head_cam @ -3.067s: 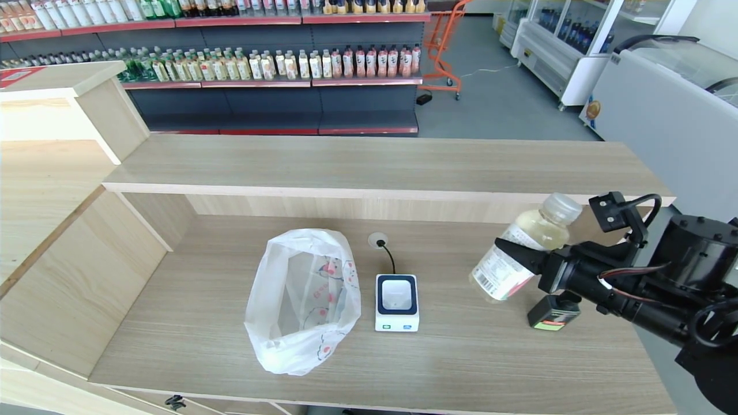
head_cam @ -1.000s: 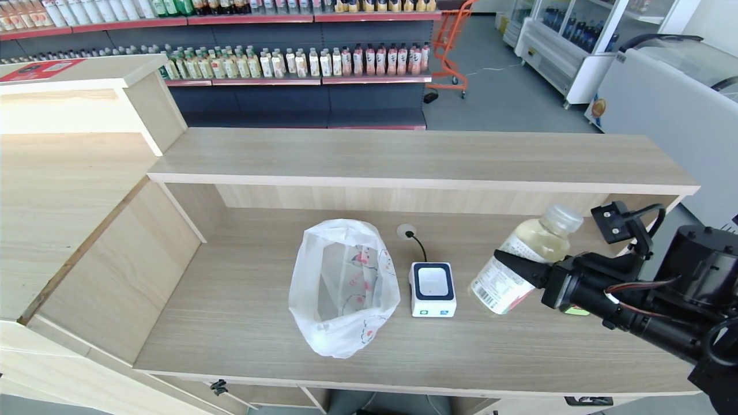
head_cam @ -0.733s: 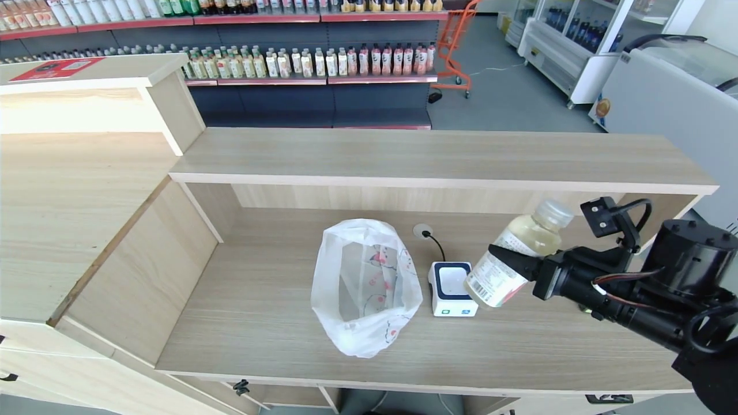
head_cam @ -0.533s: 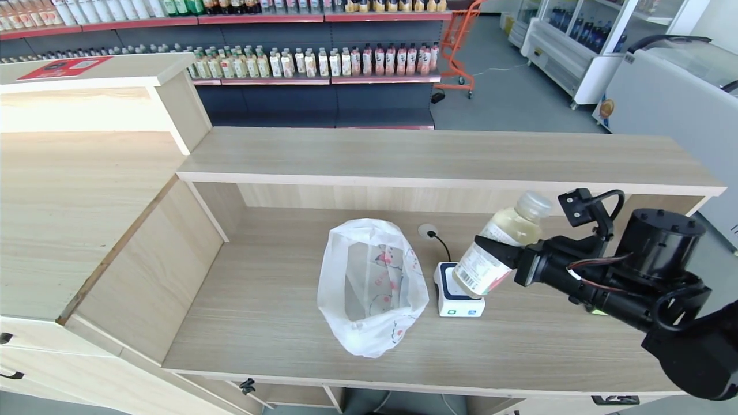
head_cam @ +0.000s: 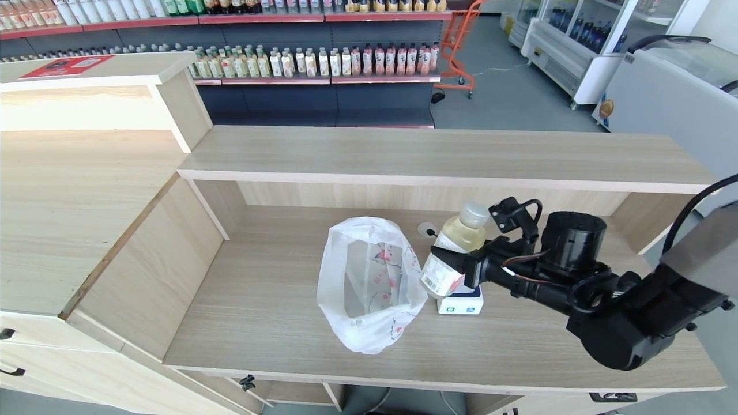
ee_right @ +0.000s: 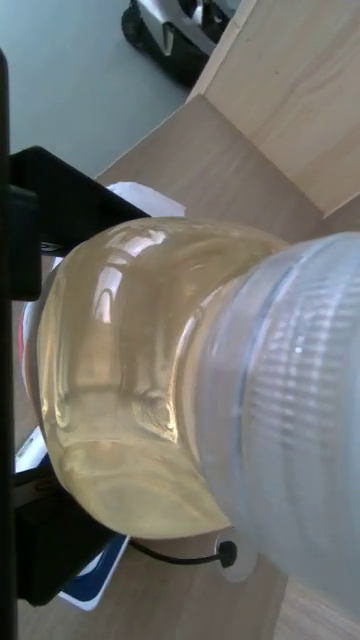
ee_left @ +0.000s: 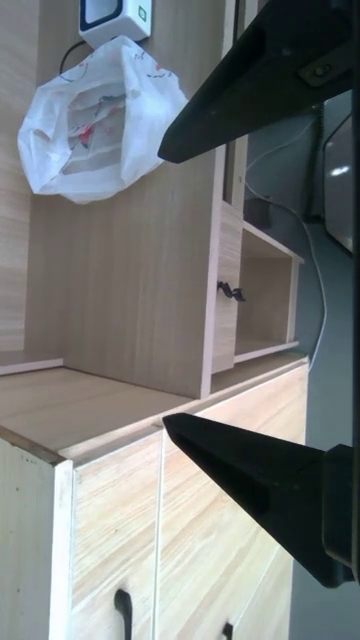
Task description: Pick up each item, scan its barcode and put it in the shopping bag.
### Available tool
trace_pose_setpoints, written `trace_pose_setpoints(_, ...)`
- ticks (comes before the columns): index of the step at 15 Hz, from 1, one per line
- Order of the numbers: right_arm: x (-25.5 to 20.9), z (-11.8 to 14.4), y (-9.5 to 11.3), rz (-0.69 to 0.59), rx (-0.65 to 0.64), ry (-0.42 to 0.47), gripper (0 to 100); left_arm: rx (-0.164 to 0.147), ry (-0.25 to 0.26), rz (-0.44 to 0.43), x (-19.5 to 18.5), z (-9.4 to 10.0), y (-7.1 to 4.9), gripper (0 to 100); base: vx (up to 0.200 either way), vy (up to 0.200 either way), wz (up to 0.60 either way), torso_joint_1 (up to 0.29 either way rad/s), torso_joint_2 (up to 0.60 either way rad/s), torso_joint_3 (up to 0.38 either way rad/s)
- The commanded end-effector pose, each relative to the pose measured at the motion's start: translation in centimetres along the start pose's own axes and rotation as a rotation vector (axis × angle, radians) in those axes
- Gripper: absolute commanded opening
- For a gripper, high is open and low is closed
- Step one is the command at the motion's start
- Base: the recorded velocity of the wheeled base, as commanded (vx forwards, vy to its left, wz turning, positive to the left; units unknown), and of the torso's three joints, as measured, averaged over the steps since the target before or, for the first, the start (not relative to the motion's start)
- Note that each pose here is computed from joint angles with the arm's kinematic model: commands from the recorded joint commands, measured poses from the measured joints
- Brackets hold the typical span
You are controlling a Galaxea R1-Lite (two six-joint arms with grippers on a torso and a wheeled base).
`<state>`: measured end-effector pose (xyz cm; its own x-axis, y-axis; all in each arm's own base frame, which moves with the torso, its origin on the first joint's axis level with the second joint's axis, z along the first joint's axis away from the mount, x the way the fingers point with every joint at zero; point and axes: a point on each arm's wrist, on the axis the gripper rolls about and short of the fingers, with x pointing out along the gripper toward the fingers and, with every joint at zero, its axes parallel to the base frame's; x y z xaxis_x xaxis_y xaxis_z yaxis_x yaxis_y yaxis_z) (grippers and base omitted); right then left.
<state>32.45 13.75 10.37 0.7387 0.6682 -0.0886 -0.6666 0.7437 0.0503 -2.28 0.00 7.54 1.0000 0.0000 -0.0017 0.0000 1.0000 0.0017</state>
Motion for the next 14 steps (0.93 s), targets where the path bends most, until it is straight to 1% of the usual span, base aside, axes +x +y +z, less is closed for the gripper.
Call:
trace_pose_setpoints(1,3.1,-2.8,-0.6,0.015,-0.014,0.051,0,0.000,0.001,0.000,0.0,0.0,0.0,100,0.000,0.000,0.00,0.000,0.00,0.000)
trace_pose_setpoints(3,6.0,-4.0,-1.1,0.028,-0.073,0.087,0,0.000,0.001,0.000,0.0,0.0,0.0,100,0.000,0.000,0.00,0.000,0.00,0.000)
trace_pose_setpoints(4,7.5,-4.4,-0.8,0.046,-0.084,0.071,0,0.000,0.001,0.000,0.0,0.0,0.0,100,0.000,0.000,0.00,0.000,0.00,0.000)
trace_pose_setpoints(5,9.1,-4.5,-0.4,0.066,-0.097,0.043,0,0.000,0.000,0.000,0.0,0.0,0.0,100,0.000,0.000,0.00,0.000,0.00,0.000)
trace_pose_setpoints(7,11.0,-5.3,0.8,0.104,-0.106,0.029,0,0.000,0.000,0.000,0.0,0.0,0.0,100,0.000,0.000,0.00,0.000,0.00,0.000)
trace_pose_setpoints(8,12.3,-6.6,1.8,0.134,-0.145,0.030,0,0.000,-0.002,0.000,0.0,0.0,0.0,100,0.000,0.000,0.00,0.000,0.00,0.000)
trace_pose_setpoints(9,13.2,-7.4,2.1,0.147,-0.187,0.027,0,0.000,0.000,0.000,0.0,0.0,0.0,100,0.000,0.000,0.00,0.000,0.00,0.000)
trace_pose_setpoints(11,14.7,-8.6,3.1,0.174,-0.222,0.014,0,0.000,-0.002,0.000,0.0,0.0,0.0,100,0.000,0.000,0.00,0.000,0.00,0.000)
trace_pose_setpoints(14,16.7,-11.1,4.1,0.200,-0.276,0.003,0,0.000,0.000,0.000,0.0,0.0,0.0,100,0.000,0.000,0.00,0.000,0.00,0.000)
